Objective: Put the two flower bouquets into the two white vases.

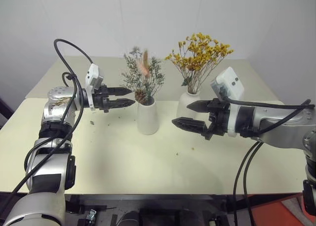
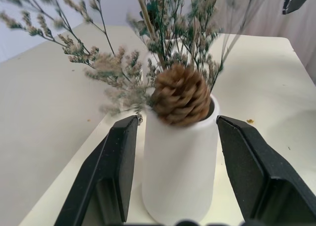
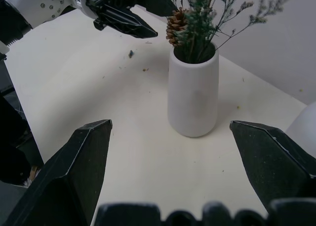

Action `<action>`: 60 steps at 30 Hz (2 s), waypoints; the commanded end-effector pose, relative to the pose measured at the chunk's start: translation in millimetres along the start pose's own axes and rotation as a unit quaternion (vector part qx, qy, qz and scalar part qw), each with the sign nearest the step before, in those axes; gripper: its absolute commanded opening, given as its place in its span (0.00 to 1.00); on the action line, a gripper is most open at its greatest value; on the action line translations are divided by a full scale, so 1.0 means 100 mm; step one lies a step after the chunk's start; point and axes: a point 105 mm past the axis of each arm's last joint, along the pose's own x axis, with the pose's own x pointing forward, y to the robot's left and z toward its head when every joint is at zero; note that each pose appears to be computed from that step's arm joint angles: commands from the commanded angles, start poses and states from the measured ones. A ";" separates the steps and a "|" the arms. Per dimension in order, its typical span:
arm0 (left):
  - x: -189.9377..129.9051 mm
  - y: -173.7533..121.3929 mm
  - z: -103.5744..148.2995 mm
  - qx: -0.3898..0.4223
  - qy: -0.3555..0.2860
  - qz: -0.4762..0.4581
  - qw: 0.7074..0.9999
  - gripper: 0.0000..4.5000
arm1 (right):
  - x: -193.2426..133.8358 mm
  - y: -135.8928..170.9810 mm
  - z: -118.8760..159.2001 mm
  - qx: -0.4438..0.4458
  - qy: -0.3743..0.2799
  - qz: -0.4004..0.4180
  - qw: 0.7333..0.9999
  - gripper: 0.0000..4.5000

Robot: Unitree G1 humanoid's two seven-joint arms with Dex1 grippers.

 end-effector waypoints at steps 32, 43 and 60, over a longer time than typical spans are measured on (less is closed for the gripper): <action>-0.65 -0.50 0.25 0.028 0.021 0.041 0.999 0.61 | -1.25 -0.51 -0.22 -0.077 0.032 -0.185 0.979 1.00; -0.58 -0.54 0.23 0.020 0.012 0.031 0.999 0.61 | -1.48 -0.63 -0.35 -0.065 0.048 -0.229 0.970 1.00; -0.71 -0.69 0.28 0.024 0.012 0.040 0.999 0.61 | -1.45 -0.80 -0.26 -0.085 0.032 -0.239 0.967 1.00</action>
